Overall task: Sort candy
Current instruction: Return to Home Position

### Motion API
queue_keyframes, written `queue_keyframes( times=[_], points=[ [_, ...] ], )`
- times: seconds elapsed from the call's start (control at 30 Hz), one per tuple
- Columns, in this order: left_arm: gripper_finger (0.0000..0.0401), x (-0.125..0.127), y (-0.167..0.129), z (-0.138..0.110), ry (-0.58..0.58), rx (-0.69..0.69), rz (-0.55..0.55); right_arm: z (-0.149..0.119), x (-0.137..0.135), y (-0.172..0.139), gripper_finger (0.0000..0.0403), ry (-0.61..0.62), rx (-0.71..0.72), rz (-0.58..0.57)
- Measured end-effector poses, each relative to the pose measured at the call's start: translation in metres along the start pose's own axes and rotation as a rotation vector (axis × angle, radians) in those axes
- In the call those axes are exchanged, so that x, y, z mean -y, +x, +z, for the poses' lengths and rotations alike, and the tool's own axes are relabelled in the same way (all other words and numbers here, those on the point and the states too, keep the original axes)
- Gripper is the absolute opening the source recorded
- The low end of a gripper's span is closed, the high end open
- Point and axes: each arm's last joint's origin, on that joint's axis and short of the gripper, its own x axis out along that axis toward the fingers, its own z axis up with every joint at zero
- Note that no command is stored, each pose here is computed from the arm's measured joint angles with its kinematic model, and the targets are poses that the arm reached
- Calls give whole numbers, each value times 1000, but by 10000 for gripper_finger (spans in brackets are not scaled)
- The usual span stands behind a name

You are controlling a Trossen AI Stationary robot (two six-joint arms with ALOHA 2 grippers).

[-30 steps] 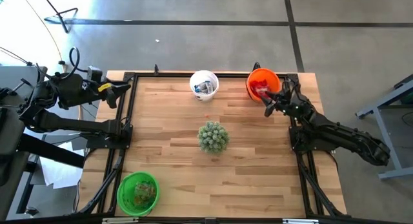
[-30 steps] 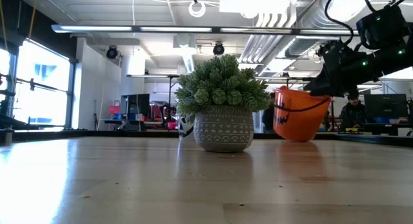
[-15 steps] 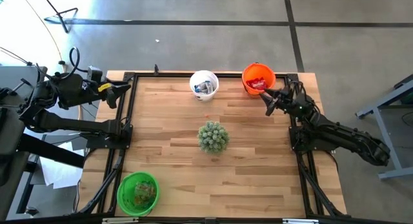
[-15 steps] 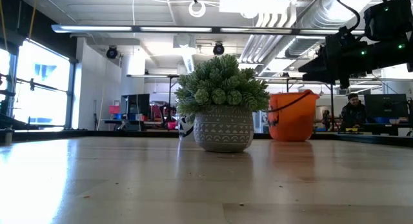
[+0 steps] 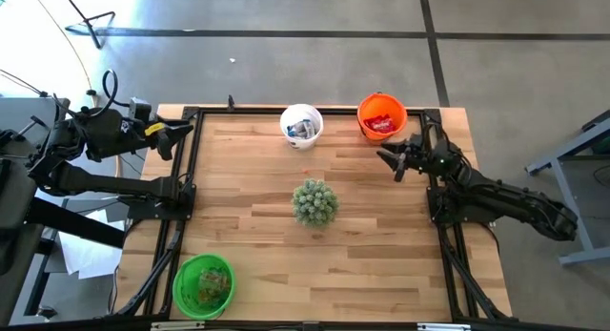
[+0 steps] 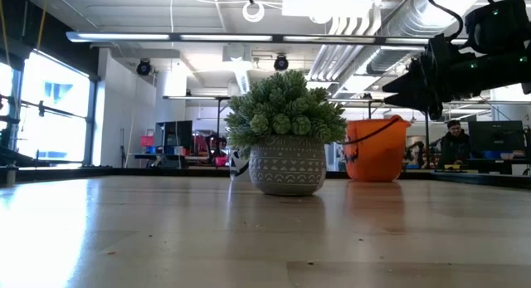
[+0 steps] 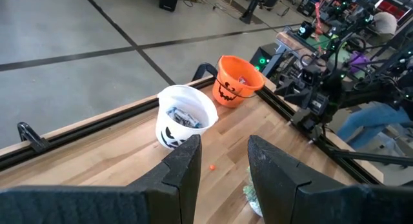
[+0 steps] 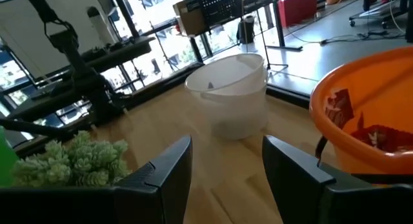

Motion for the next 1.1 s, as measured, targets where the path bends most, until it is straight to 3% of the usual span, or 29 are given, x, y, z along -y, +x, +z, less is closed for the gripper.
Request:
queue_keyframes(
  times=[0.33, 0.7, 1.1],
  points=[
    [117, 0, 0, 0, -36, 0, 0, -11, -9, 1, 183, 24, -89, 26],
    [117, 0, 0, 0, -79, 0, 0, -19, -36, 0, 183, 126, -147, 170],
    [117, 0, 0, 0, -129, 0, 0, -23, -80, -14, 183, 104, -70, 296]
  ],
)
